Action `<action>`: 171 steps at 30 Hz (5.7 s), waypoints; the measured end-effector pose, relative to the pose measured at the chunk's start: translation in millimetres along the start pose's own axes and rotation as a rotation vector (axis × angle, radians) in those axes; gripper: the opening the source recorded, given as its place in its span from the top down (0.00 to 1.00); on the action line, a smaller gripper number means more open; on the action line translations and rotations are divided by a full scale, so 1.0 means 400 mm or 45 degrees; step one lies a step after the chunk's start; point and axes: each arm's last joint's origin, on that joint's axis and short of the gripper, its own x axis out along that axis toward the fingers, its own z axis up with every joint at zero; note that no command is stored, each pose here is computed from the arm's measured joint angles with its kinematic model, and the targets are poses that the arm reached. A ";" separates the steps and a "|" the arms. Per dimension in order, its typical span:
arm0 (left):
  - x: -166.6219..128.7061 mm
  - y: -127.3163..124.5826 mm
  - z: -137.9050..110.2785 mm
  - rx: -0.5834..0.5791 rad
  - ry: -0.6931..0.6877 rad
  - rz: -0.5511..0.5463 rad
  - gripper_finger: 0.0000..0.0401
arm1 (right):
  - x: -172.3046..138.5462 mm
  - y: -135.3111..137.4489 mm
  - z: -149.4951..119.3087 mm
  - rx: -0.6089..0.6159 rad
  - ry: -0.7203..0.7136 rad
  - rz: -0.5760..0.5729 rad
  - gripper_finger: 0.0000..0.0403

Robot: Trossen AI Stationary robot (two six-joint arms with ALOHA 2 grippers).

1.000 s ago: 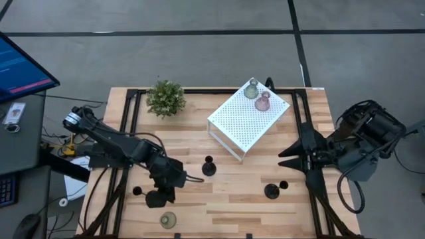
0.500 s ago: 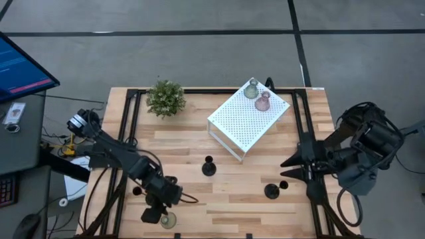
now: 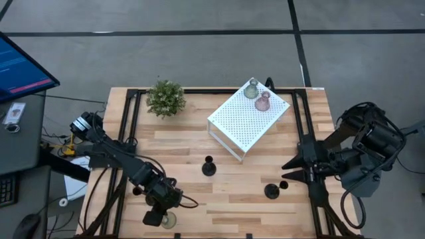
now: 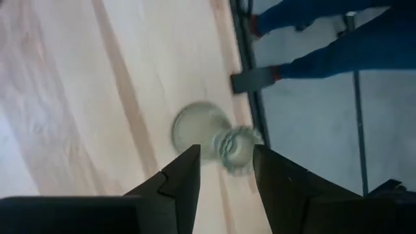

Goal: Pick & Place candle stick holders
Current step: Put the green glass candle holder on the shelf aligned with the other pink candle holder

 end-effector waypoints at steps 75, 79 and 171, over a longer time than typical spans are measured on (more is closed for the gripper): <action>0.161 -0.033 -0.021 0.002 0.166 0.148 0.65 | -0.027 0.016 -0.030 -0.009 0.045 0.058 0.71; 0.166 -0.027 -0.027 0.017 0.145 0.168 0.68 | -0.027 0.016 -0.030 -0.009 0.045 0.058 0.71; -0.452 0.600 0.217 -0.864 -0.932 0.640 0.93 | -0.003 -0.021 -0.015 -0.137 0.092 -0.069 0.71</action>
